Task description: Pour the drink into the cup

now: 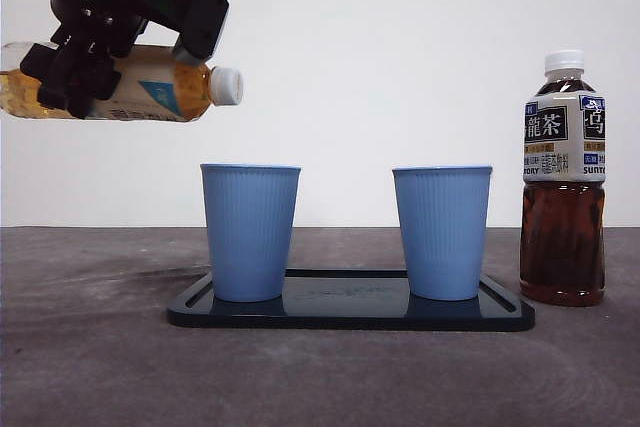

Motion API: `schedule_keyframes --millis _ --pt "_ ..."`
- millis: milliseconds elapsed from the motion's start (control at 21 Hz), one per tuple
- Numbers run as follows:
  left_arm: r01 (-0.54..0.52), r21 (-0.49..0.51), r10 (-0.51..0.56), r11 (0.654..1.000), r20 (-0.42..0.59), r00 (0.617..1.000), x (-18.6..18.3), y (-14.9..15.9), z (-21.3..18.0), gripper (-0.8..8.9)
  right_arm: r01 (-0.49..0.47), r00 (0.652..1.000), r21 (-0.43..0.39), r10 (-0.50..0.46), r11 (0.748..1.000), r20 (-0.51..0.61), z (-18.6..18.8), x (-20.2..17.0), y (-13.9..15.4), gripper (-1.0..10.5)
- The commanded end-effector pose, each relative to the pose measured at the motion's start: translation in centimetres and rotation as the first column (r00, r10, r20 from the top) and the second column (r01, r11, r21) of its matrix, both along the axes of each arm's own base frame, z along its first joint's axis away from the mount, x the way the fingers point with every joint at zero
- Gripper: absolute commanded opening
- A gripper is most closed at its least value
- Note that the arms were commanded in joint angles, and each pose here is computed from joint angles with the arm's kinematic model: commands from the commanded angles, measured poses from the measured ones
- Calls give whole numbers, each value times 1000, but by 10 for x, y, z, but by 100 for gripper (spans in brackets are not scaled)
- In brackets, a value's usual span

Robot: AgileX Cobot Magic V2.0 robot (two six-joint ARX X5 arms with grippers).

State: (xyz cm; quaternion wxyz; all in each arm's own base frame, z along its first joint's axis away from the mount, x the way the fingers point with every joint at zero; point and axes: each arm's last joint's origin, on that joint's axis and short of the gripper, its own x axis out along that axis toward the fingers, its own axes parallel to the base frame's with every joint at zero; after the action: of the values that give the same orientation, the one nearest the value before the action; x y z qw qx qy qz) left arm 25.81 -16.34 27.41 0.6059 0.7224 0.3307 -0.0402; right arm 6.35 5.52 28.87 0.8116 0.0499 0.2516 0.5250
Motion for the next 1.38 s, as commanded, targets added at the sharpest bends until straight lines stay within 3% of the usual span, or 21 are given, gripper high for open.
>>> schedule_keyframes --millis 48,191,334,477,716,859,1145,1383 --pt "-60 -146 75 987 103 992 3 -5 10 149 -11 1000 5 11 1000 24 5 -1 0 463" --pt "-65 -318 108 946 121 987 1 -4 14 149 -6 1000 -1 6 1000 18 4 -1 0 463" --pt "-54 -523 138 851 123 983 -5 -3 23 149 -4 1000 -10 4 1000 4 3 -1 0 463" --pt "-59 -703 188 709 107 976 -12 3 35 149 -3 1000 -16 3 1000 -6 2 -2 -1 463" --pt "-87 -919 240 385 9 971 -18 22 54 149 0 1000 -18 0 1000 -10 2 -2 -1 463" --pt "-71 -971 230 227 -17 973 -19 33 64 149 3 1000 -21 -3 1000 -14 1 -2 -1 463" --pt "-11 -1000 260 -3 -11 965 -18 50 61 151 17 1000 -25 -17 1000 -16 1 -1 -1 463" --pt "22 -996 295 -89 -5 955 -20 53 30 151 31 999 -24 -32 999 -27 1 -1 -1 463"
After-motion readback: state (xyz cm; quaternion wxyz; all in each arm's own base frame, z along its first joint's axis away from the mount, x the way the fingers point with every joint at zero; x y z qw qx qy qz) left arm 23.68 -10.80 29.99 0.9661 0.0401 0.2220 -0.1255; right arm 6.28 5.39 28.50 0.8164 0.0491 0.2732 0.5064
